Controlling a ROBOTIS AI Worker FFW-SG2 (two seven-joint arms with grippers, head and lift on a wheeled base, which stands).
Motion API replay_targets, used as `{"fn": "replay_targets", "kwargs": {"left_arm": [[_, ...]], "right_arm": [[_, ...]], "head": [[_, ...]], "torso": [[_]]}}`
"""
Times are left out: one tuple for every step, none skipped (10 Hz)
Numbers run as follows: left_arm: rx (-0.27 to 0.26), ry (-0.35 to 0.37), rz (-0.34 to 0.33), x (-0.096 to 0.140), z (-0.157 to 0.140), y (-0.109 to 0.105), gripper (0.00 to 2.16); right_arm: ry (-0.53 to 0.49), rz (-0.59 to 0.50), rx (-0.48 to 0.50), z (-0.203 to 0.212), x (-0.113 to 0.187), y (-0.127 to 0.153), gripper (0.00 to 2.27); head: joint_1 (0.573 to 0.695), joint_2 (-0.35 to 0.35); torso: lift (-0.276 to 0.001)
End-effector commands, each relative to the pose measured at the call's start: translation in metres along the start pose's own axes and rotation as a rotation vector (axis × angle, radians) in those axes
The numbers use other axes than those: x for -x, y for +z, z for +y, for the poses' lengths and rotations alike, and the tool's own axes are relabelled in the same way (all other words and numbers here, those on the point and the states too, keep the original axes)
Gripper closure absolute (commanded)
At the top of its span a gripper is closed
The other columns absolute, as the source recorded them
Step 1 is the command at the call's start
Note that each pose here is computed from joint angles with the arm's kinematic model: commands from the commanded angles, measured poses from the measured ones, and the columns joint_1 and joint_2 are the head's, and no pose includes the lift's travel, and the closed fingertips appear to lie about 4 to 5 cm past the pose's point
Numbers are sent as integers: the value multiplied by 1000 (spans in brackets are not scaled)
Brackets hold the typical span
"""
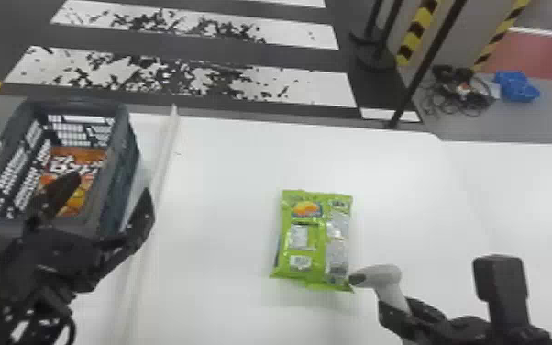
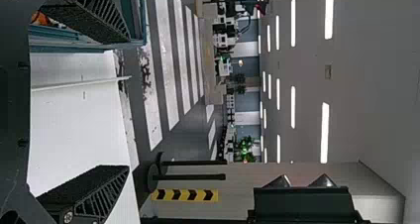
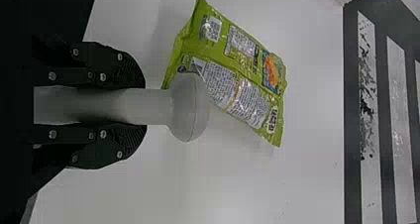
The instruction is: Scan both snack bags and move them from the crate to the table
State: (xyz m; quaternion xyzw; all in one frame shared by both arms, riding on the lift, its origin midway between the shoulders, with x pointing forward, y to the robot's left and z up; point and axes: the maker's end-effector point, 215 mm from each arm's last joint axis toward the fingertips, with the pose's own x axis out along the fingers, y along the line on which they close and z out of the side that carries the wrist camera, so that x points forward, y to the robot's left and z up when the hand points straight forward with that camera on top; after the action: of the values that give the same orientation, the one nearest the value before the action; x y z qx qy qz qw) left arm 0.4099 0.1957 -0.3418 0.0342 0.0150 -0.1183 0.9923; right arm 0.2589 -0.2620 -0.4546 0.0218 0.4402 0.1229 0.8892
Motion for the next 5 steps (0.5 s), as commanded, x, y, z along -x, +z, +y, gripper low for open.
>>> {"fn": "replay_targets", "kwargs": {"left_arm": [[0,-1,-3,1,-1,1,83],[1,0,-5,2,-1,1,83],[0,1,-10,4,-1,2,83],[-2,3,-18,5,1,5,83],[-2,1,-22,5,0,6,83]], "right_arm": [[42,-6,-5,16,5,5,2253],[69,-9,-10,27,6,7,2253],[83,-13,-6,34,4,10,2253],[91,-11,-7,36,-2,11,2253],[97,-10,-10,37,-10,12,2253]], "head": [[695,-119],[695,-102],[695,-83],[695,-74],[695,-62]], "torso": [[-88],[-88],[-88],[-88],[-88]]}}
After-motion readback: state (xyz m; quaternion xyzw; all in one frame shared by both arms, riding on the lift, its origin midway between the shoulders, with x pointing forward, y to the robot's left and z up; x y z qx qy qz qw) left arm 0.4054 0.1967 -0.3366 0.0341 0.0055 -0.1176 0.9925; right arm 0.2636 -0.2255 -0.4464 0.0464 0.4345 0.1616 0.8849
